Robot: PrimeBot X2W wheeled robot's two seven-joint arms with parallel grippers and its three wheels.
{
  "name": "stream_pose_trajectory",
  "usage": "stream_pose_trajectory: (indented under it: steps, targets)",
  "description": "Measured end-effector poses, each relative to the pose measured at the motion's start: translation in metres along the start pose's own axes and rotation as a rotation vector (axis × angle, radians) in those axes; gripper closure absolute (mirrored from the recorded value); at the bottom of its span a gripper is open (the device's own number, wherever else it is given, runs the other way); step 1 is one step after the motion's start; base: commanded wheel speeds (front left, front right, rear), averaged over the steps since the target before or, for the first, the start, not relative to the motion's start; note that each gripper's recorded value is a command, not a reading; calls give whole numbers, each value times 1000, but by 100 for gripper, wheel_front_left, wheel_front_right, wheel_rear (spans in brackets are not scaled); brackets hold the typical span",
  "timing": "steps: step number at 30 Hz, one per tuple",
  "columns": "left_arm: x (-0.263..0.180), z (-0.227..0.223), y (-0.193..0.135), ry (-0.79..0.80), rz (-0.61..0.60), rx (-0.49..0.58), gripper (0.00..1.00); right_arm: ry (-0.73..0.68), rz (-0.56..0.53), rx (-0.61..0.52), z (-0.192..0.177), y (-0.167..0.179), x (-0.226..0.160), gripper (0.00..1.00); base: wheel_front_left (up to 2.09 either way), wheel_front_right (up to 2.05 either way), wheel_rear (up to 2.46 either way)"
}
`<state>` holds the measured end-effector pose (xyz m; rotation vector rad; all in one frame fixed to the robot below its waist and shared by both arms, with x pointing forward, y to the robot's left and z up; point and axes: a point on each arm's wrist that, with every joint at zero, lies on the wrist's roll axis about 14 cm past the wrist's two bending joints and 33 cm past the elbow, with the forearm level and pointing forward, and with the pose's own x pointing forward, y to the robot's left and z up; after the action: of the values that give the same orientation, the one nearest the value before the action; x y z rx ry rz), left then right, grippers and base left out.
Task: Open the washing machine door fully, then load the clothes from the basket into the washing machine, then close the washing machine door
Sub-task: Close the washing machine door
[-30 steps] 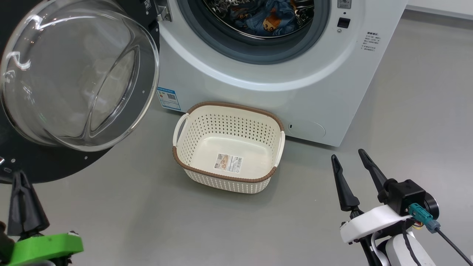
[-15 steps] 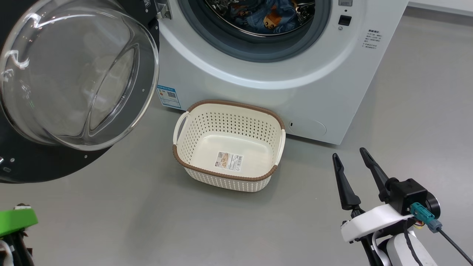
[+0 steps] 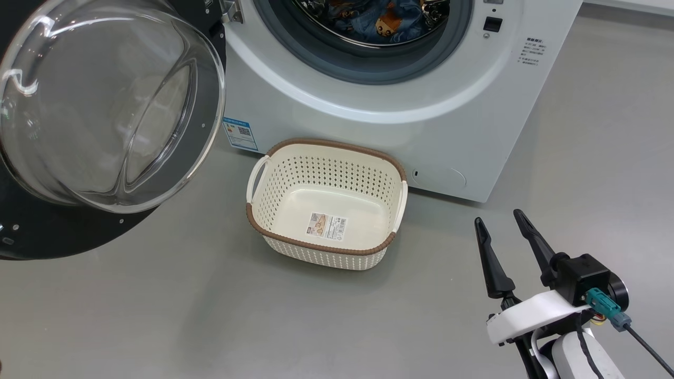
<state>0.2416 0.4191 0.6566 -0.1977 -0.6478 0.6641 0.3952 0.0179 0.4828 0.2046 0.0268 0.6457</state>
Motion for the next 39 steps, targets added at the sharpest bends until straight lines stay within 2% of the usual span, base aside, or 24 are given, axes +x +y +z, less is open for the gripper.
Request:
stream_pose_trajectory:
  steps: [4, 12, 16, 20, 25, 29, 35, 39]
  targets:
    - [13, 13, 10, -47, 33, -82, 100, 3, -3, -1, -1, -2, 0, 0, 0, 0, 0]
    - [34, 9, 39, -33, 156, -386, 100, 4, -7, -6, -1, -6, 0, 0, 0, 0, 0]
    - [40, 6, 60, -11, 221, -487, 100, 1, -7, -8, 0, -6, 1, 0, 0, 0, 0]
    - [48, 8, 79, -4, 275, -545, 100, 2, -8, -8, -1, -7, 0, 0, 0, 0, 0]
    - [43, -15, 109, 80, 402, -663, 100, 2, -7, -5, -1, -7, 0, 0, 0, 0, 0]
    - [47, -29, 110, 124, 430, -763, 100, 11, -16, -3, -4, -12, 0, 0, 0, 0, 0]
    - [51, -43, 116, 162, 472, -836, 100, 14, -23, -11, -4, -20, 3, 0, 0, 0, 0]
    - [60, -50, 110, 204, 452, -845, 100, 27, -33, -16, -7, -28, 3, 0, 0, 0, 0]
